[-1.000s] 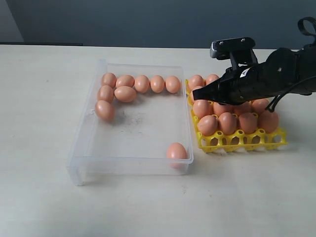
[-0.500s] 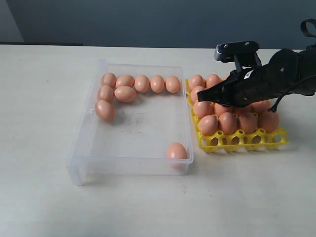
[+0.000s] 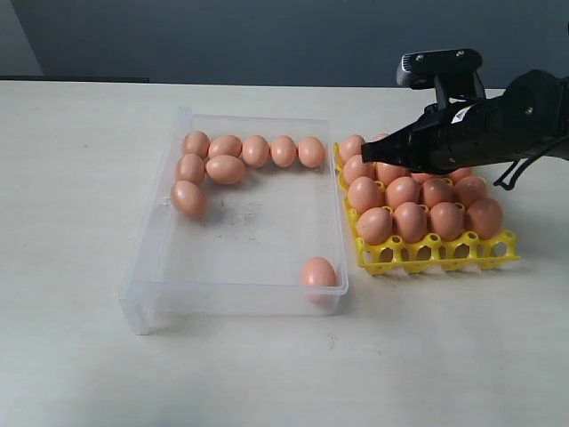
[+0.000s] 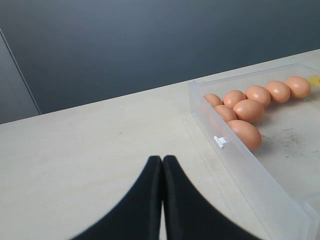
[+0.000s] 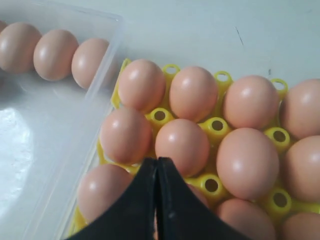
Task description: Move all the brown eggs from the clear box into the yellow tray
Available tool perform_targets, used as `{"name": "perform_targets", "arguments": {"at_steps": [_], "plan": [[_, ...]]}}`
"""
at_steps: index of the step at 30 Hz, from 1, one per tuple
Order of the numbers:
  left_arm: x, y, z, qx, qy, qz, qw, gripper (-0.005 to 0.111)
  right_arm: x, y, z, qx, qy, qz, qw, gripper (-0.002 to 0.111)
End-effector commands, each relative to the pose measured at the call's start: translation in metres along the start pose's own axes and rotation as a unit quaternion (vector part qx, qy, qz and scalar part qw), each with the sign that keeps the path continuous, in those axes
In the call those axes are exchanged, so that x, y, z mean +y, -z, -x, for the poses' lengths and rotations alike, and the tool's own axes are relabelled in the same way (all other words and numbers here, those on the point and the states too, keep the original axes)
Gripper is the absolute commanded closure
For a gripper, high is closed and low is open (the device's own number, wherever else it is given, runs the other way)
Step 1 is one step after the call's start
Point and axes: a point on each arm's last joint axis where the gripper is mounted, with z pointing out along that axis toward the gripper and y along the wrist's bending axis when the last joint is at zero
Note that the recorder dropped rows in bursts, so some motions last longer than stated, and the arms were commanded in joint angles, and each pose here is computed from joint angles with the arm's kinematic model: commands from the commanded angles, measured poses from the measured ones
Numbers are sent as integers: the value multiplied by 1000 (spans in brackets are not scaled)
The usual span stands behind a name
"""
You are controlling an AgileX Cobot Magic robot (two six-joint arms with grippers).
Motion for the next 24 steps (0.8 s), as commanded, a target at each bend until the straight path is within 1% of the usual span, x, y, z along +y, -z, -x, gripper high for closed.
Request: {"name": "perform_targets", "arguments": {"at_steps": [1, 7, 13, 14, 17, 19, 24], "plan": [[0, 0, 2, -8, 1, 0, 1000, 106, -3, 5, 3, -9, 3, -3, 1000, 109], [0, 0, 2, -8, 1, 0, 1000, 106, -2, 6, 3, -7, 4, -2, 1000, 109], [0, 0, 2, -8, 1, 0, 1000, 106, -2, 20, 10, -26, 4, 0, 1000, 109], [0, 0, 2, -8, 1, 0, 1000, 106, -4, 22, 11, -26, 1, -2, 1000, 109], [0, 0, 2, -8, 1, 0, 1000, 106, -27, 20, 4, 9, -29, -17, 999, 109], [0, 0, 2, -8, 1, 0, 1000, 106, -34, 17, 2, 17, -37, -24, 999, 109], [0, 0, 2, -8, 1, 0, 1000, 106, -35, -2, -12, 60, -40, -22, 997, 109]]}}
